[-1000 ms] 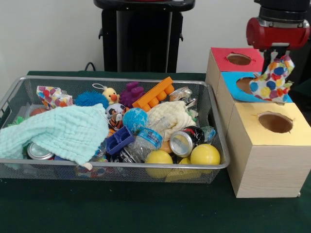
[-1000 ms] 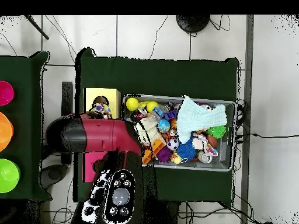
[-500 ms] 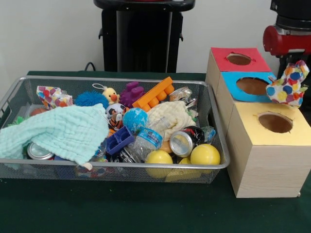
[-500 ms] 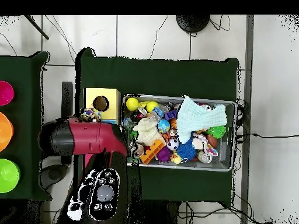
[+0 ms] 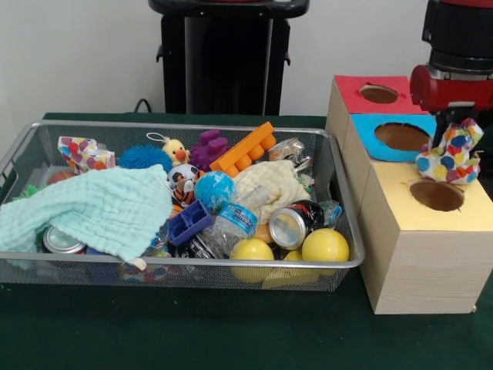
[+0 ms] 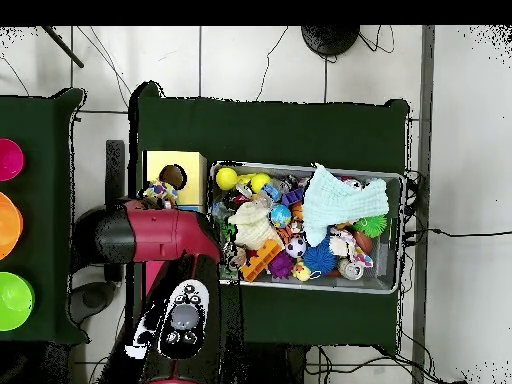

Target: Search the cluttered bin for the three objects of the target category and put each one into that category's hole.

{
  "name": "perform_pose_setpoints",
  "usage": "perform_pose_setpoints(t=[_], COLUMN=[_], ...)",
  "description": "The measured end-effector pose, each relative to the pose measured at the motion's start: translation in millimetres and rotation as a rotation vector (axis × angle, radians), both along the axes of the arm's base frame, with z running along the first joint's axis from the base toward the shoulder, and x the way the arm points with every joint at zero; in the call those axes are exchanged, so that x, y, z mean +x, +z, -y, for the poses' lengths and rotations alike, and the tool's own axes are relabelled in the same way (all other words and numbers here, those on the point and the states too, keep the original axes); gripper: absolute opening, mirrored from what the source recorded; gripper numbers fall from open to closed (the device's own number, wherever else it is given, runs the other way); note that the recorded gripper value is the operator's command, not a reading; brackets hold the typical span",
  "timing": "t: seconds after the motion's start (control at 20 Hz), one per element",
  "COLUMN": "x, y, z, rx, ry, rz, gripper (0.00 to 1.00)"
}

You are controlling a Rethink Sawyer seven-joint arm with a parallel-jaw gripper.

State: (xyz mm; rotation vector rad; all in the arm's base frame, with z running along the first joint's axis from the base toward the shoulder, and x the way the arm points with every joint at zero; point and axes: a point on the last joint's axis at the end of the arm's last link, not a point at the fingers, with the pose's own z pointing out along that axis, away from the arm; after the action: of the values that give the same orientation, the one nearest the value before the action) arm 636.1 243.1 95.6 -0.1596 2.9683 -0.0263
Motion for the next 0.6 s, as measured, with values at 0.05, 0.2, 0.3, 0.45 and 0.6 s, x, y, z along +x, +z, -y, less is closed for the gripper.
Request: perform_pose_setpoints(t=[0.05,0.2,0.3,0.45,0.6], x=[0.9,6.7,13.0,25.0,38.2], y=[-0.5,-2.1,-1.8,-1.1,-1.9], z=[0.6,2.9,4.6,7.7,10.4], rx=[0.001,0.005,0.007,0.006,-0.002], ry=[-0.002,-0.012,-0.017,-0.022,-0.022], rz=[0.000,0.004,0.012,0.029,0.046], gripper=[0.00,0.00,0.00,0.00,0.00])
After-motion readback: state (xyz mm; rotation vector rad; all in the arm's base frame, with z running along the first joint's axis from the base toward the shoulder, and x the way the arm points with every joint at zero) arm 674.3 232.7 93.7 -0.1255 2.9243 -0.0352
